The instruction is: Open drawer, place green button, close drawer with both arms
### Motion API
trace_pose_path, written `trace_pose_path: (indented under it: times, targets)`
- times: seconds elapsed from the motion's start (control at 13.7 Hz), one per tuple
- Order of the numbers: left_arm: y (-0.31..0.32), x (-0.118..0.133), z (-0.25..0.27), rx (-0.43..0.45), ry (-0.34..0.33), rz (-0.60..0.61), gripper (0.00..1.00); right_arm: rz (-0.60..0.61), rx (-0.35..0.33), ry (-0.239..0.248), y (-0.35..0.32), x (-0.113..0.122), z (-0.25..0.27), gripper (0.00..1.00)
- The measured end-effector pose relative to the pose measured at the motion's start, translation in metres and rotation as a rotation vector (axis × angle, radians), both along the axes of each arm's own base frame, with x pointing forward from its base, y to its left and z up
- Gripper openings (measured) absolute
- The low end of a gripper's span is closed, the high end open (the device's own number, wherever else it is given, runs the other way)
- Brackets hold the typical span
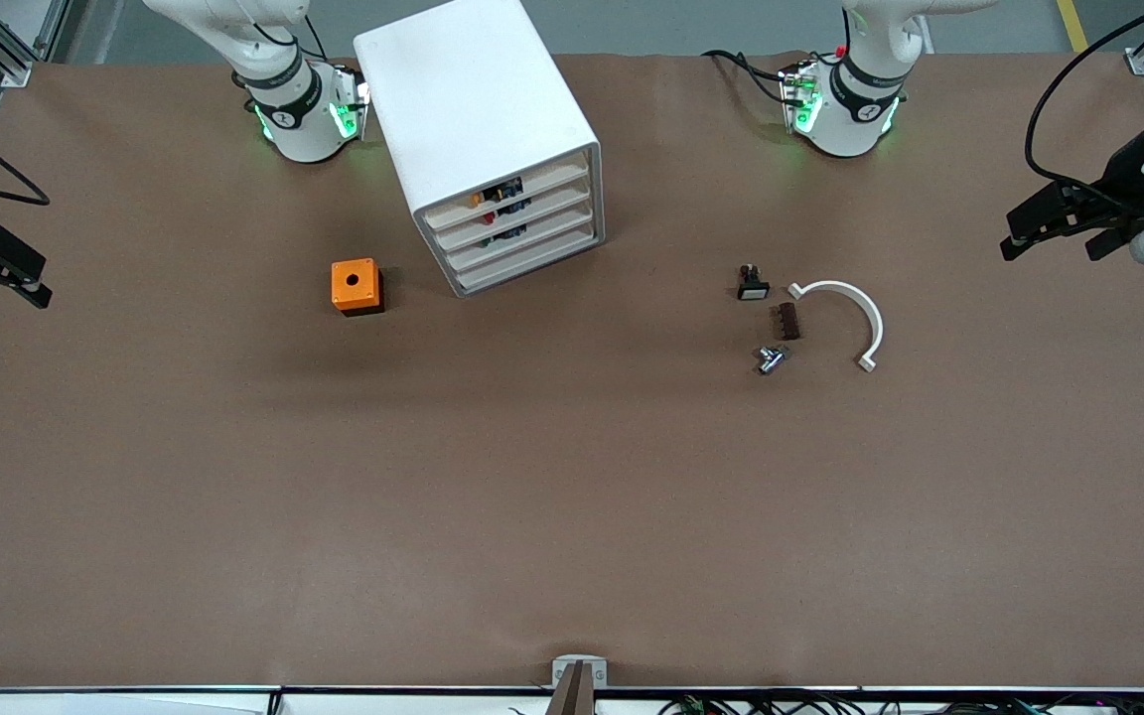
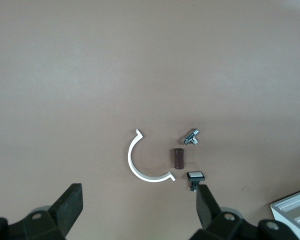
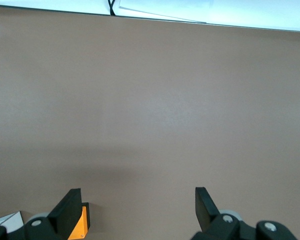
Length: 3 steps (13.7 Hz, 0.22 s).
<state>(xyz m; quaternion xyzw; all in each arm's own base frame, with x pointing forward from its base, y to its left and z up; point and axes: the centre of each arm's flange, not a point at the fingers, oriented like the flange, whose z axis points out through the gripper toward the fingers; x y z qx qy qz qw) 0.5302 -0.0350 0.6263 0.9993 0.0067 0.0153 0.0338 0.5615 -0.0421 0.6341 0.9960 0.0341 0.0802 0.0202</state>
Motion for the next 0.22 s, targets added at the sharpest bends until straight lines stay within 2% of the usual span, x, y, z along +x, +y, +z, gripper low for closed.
trace_pose_path:
  times: [0.22]
  targets:
    - [-0.0021,-0.0019,0.0047,0.001,0.007,-0.005,1.00,0.000,0.000,0.000,0.0000,0.0000,0.0000,1.00]
